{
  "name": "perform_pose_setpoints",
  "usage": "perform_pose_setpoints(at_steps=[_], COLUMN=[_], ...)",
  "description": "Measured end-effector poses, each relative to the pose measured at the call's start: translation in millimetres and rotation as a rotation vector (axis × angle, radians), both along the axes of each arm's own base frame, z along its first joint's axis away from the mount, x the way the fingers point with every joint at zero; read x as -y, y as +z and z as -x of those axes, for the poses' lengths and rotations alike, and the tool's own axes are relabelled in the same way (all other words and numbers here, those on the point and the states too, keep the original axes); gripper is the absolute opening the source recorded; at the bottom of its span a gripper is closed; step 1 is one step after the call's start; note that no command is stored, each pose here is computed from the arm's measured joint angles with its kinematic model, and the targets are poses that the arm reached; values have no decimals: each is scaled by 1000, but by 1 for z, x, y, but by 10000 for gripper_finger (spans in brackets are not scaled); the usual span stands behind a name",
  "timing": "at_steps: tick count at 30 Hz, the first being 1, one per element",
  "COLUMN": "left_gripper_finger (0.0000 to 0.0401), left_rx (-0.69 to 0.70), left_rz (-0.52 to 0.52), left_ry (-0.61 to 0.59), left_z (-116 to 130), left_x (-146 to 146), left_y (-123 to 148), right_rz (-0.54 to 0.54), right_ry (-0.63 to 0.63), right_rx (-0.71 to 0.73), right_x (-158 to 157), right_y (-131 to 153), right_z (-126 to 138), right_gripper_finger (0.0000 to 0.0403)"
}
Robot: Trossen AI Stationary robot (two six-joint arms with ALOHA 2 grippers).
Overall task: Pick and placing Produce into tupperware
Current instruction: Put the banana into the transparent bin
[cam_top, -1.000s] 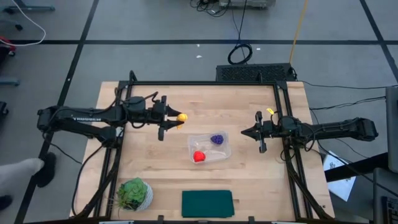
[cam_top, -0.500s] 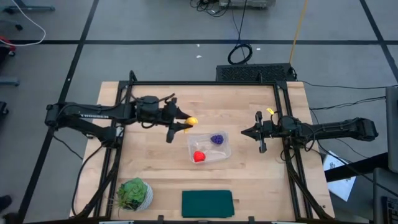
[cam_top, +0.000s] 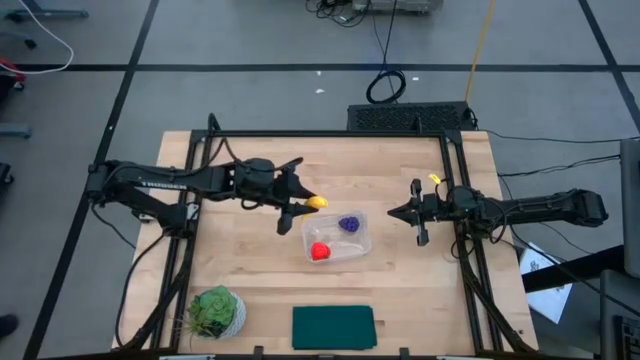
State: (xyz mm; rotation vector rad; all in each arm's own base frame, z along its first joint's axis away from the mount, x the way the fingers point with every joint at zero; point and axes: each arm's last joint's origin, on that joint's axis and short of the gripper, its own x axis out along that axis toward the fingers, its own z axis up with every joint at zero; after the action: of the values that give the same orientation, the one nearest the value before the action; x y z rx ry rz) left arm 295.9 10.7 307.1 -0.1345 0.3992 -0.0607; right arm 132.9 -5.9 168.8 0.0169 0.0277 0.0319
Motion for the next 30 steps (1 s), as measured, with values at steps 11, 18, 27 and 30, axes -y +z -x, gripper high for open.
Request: perform_pose_setpoints(at_steps=[11, 18, 27, 30], left_gripper_finger=[143, 143, 143, 143], left_rx=[-37, -176, -319, -363], left_rz=[22, 45, 24, 14], left_ry=[8, 55, 45, 27], left_z=[-4, -17, -51, -59], left_x=[0, -1, -2, -2], left_y=[-7, -12, -10, -14], right_rz=[0, 0, 0, -1], right_ry=[0, 1, 0, 1], right_rx=[0, 2, -5, -7], right_x=[0, 0, 0, 0], right_y=[0, 0, -1, -1], right_z=[0, 0, -1, -1], right_gripper_finger=[0, 0, 0, 0])
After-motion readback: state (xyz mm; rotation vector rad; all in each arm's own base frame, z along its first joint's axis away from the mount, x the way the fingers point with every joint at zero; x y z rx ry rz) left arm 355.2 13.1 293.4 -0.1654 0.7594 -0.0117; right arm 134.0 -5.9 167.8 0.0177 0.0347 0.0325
